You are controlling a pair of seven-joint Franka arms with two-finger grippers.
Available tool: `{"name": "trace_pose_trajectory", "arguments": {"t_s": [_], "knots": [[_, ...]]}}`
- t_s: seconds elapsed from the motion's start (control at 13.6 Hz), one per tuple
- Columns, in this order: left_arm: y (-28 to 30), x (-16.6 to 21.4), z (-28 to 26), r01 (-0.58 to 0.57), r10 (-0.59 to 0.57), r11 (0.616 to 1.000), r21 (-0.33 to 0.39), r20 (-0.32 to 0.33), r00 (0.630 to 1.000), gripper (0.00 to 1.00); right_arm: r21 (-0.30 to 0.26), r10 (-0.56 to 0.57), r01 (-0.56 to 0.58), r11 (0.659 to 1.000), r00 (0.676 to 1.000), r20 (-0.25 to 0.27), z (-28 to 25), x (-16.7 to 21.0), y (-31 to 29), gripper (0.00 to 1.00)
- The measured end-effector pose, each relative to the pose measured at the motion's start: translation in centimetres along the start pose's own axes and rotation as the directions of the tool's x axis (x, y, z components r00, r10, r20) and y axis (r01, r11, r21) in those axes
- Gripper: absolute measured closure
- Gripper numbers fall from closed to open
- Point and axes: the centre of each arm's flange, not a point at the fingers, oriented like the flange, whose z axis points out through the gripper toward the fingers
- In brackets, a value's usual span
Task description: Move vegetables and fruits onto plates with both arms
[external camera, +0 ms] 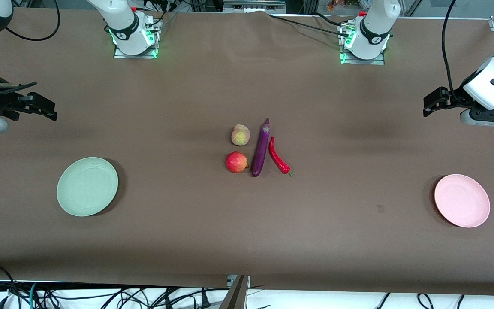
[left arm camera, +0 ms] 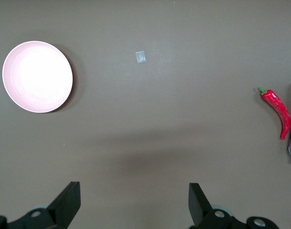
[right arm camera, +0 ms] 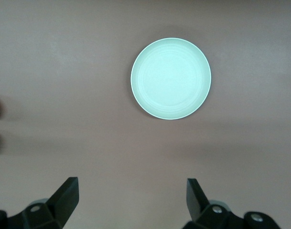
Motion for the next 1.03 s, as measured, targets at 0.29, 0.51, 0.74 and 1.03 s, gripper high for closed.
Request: {"name": "trace_pose_trajectory", "arguments": {"t_s": [0.29,0.51,0.74,1.03], "knots": [[-0.1,0.0,0.0,0.002,-0.002,1.000,0.000,0.001,1.000,0.00,0.000,0.000,0.000,1.000,1.000,0.000,0.0,0.0,0.0,0.00],[-0.1,0.0,0.0,0.002,-0.002,1.000,0.000,0.001,1.000,0.00,0.000,0.000,0.000,1.000,1.000,0.000,0.0,0.0,0.0,0.00],[-0.1,0.0,0.0,0.002,-0.002,1.000,0.000,0.001,1.000,0.00,0.000,0.000,0.000,1.000,1.000,0.002,0.1,0.1,0.0,0.00],[-0.1,0.0,0.0,0.002,-0.002,1.000,0.000,0.001,1.000,0.00,0.000,0.000,0.000,1.000,1.000,0.015,1.0,0.5,0.0,0.00]]}}
